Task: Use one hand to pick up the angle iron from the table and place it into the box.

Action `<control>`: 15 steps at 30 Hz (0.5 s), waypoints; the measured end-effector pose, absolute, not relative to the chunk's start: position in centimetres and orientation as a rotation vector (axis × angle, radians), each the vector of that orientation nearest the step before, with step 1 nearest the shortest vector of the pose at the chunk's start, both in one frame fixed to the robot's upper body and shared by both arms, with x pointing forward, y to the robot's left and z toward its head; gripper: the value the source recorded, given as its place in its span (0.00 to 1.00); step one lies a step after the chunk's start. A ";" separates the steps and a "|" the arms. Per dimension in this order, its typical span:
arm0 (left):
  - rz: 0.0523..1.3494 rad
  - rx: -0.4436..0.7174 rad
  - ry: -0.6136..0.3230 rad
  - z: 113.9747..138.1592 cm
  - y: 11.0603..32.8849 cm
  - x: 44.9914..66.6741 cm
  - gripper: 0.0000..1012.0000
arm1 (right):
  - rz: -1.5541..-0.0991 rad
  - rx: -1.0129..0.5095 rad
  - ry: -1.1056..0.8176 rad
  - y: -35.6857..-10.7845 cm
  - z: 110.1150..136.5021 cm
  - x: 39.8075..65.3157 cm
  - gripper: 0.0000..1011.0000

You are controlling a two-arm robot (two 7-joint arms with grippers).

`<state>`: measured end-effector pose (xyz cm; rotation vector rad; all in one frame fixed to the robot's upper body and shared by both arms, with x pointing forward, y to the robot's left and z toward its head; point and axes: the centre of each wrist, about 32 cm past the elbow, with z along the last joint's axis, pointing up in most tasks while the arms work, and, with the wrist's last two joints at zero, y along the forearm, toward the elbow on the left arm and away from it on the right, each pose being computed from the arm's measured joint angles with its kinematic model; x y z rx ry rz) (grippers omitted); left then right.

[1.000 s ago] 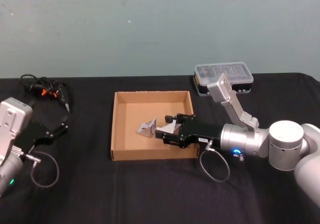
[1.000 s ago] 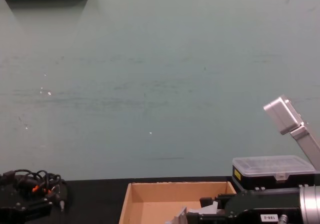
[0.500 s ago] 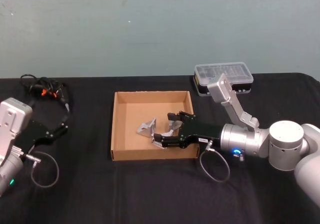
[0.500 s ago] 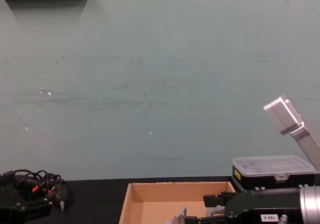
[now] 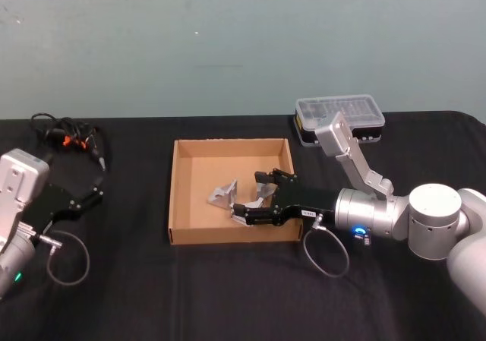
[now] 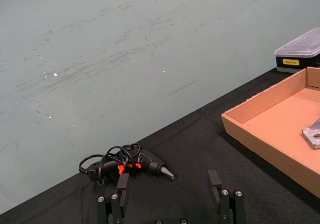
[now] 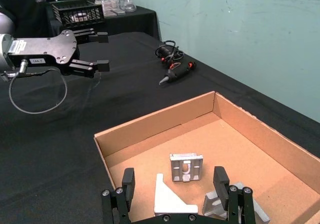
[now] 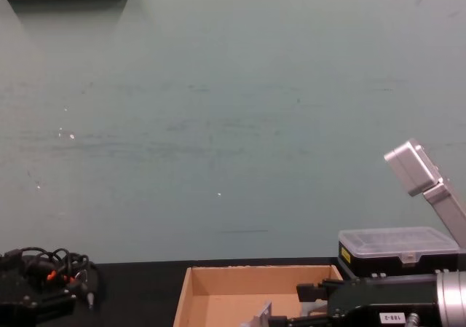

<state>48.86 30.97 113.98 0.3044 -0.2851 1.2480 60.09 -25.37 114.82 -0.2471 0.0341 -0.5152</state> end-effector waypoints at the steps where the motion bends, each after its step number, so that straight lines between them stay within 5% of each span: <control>1: 1.248 0.304 -0.285 114.0 31.0 48.9 0.99 | -0.515 -0.247 0.034 -25.4 114.8 60.1 0.99; 15: 1.248 0.304 -0.285 114.0 31.0 48.9 0.99 | -0.753 -0.059 -0.039 -25.4 115.4 56.9 0.99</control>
